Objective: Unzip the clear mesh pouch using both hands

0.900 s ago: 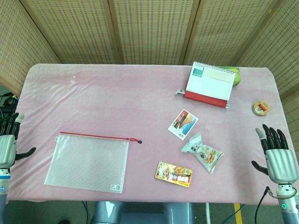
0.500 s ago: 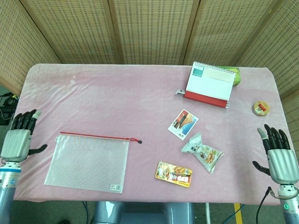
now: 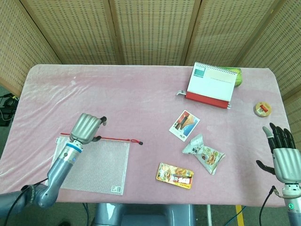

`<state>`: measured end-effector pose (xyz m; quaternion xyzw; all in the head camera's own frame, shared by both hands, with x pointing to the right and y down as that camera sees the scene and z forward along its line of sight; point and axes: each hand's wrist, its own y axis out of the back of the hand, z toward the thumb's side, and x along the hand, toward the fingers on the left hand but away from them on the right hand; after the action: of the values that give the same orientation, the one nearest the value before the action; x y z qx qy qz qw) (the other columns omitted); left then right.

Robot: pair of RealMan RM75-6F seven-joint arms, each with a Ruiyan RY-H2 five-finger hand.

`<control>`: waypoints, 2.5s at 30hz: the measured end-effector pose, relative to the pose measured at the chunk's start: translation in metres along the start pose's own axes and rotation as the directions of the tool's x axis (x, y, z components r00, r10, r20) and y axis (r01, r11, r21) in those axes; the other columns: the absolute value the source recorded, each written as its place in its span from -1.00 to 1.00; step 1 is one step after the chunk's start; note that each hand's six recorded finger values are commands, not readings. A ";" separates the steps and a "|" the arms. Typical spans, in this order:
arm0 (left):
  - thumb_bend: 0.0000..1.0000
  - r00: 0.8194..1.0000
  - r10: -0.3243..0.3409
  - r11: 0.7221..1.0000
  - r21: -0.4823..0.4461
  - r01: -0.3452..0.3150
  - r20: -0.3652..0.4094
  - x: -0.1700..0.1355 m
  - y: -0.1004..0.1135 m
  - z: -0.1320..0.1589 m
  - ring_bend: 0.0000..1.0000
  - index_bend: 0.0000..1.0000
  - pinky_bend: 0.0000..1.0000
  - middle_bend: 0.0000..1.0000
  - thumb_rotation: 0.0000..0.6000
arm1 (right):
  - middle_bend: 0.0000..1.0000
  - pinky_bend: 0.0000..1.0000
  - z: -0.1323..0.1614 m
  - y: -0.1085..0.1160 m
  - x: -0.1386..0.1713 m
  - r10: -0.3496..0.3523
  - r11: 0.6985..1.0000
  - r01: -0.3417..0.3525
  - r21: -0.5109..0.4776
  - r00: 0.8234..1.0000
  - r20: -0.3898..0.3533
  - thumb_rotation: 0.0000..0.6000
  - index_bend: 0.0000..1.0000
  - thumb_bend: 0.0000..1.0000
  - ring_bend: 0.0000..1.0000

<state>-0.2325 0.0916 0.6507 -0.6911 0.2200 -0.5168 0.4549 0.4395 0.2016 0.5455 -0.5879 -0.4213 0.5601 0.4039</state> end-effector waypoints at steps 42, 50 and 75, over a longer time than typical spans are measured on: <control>-0.25 0.960 -0.278 0.957 0.102 0.273 0.041 0.074 -0.060 0.140 0.73 0.01 1.00 0.93 1.00 | -1.00 -1.00 -0.014 0.004 -0.003 0.015 0.999 -0.013 -0.046 0.999 0.033 1.00 -1.00 -1.00 -1.00; -0.25 0.960 -0.277 0.957 0.106 0.271 0.045 0.074 -0.065 0.143 0.73 0.02 1.00 0.93 1.00 | -1.00 -1.00 -0.015 0.005 -0.004 0.017 0.999 -0.015 -0.052 0.999 0.037 1.00 -1.00 -1.00 -1.00; -0.06 0.960 -0.279 0.956 0.100 0.277 0.013 0.075 -0.066 0.138 0.73 0.40 1.00 0.93 1.00 | -1.00 -1.00 -0.016 0.008 -0.002 0.015 0.998 -0.012 -0.068 0.999 0.032 1.00 -1.00 -1.00 -1.00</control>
<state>-0.0890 0.1210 0.7385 -0.6992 0.0890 -0.5762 0.4138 0.4556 0.1970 0.5398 -0.5950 -0.4425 0.5577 0.3731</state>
